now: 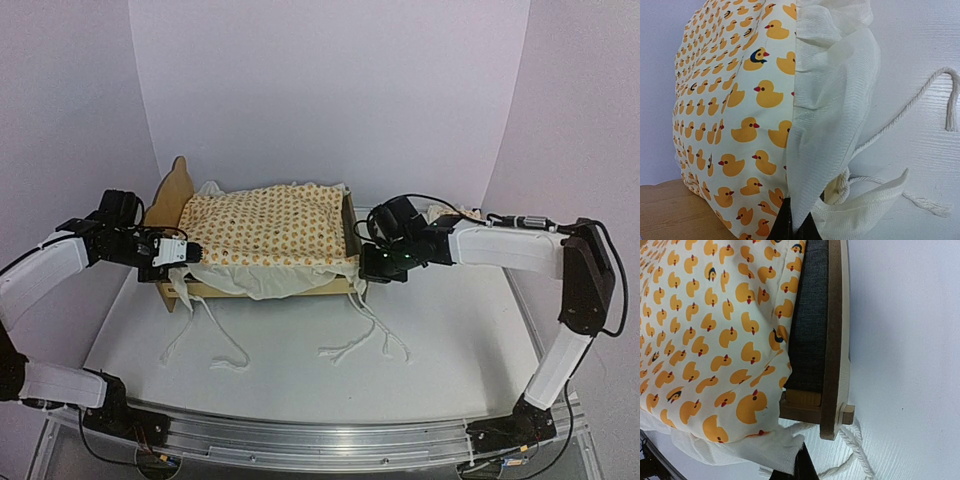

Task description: Set up the pet bed

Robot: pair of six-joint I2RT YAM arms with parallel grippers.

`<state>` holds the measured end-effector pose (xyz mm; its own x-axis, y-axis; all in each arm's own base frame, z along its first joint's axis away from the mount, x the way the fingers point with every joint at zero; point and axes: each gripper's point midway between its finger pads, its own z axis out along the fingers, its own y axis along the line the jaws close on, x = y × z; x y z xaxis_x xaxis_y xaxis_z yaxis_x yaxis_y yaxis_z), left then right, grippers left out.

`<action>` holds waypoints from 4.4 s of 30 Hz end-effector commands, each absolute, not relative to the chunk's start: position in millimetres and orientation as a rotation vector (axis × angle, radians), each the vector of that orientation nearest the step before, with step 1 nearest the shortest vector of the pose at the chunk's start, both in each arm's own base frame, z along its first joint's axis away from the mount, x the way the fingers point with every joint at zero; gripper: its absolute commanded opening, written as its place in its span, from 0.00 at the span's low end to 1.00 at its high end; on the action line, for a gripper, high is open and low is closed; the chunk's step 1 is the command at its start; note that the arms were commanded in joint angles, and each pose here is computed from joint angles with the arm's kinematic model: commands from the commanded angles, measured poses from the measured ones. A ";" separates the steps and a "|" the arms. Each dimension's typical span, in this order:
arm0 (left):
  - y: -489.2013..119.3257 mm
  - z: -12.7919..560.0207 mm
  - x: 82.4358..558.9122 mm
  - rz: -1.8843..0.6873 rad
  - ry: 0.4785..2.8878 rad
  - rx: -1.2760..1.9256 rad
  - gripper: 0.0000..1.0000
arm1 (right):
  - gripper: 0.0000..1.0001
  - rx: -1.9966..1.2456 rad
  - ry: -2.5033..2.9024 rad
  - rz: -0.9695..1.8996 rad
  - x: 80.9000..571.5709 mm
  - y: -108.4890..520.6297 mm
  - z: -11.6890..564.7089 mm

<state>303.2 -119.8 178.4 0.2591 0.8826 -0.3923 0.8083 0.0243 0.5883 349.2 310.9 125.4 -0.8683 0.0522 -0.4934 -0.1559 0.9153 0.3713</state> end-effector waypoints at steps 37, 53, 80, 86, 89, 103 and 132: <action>-342.3 168.8 165.6 -0.690 1.345 2.027 0.77 | 0.58 -0.155 3.006 0.270 247.6 214.2 10.7; -410.4 134.2 167.4 -0.787 1.113 1.998 0.75 | 0.00 -0.456 2.942 0.988 193.7 309.6 52.0; -412.0 4.7 190.0 -0.365 1.418 2.142 0.00 | 0.37 -0.184 2.746 0.657 262.6 283.5 61.0; -428.1 48.5 206.3 -0.487 1.489 1.990 0.00 | 0.30 -0.133 2.618 0.532 310.4 295.1 49.5; -432.3 60.8 206.6 -0.552 1.515 1.963 0.00 | 0.30 -0.154 2.582 0.490 312.7 301.1 40.1; -436.3 75.5 213.0 -0.597 1.520 1.931 0.00 | 0.29 -0.132 2.570 0.328 306.1 284.3 -1.9; -439.4 102.6 227.0 -0.648 1.529 1.855 0.00 | 0.00 -0.198 2.652 0.286 258.5 277.6 -25.8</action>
<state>219.8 -429.6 54.5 0.1781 0.7266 -0.6636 0.9840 -0.1288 0.1231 298.3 301.6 2.5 -0.7944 0.0316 -0.6066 -0.1577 0.9537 0.2562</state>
